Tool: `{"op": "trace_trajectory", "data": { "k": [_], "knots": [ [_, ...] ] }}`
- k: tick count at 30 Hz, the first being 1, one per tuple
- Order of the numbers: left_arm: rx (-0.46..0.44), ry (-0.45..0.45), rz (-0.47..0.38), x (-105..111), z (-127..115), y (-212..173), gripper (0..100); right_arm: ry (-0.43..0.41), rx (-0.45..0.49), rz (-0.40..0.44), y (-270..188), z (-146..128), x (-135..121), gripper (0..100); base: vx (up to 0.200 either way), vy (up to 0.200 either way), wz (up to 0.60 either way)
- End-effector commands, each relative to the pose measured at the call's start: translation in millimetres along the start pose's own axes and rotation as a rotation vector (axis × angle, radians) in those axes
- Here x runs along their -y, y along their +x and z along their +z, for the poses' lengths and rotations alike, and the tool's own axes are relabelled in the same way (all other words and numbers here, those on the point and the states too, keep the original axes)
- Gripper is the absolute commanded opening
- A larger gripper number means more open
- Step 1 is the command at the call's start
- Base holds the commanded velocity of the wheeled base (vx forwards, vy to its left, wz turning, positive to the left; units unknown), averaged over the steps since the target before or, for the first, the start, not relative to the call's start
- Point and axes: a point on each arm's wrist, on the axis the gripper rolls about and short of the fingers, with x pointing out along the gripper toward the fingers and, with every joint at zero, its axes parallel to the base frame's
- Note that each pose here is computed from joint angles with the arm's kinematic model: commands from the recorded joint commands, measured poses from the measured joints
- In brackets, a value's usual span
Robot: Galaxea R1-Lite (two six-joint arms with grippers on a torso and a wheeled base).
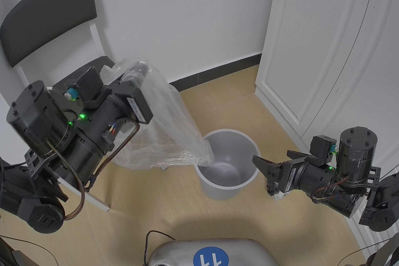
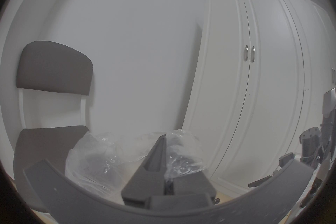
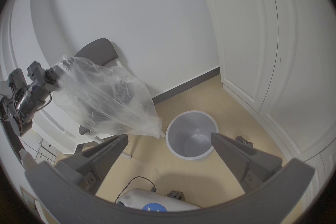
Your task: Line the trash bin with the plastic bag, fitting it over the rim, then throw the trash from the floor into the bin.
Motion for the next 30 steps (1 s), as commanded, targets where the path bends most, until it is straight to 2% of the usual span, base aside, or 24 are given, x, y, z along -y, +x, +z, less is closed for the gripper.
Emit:
{"op": "trace_trajectory", "data": {
  "k": [1,6,17,23,26,30],
  "knots": [
    [-0.034,-0.006,-0.015,16,-1,12,0,-0.01,-0.013,0.015,-2,-4,-4,100,0.0,0.0,0.0],
    [-0.062,0.001,-0.001,18,-7,13,0,-0.037,-0.046,0.053,-10,-13,-11,100,0.0,0.0,0.0],
    [-0.031,-0.018,-0.015,25,3,8,0,-0.142,-0.126,0.104,-16,-34,-22,100,0.0,0.0,0.0],
    [-0.024,-0.029,-0.04,32,5,7,0,-0.336,-0.151,0.133,-9,-47,-32,100,0.0,0.0,0.0],
    [-0.019,-0.038,-0.057,37,8,3,0,-0.358,-0.174,0.151,-8,-54,-37,100,0.0,0.0,0.0],
    [0.006,-0.051,-0.051,38,17,-1,0,-0.384,-0.243,0.122,0,-71,-31,100,0.0,0.0,0.0]
  ]
}}
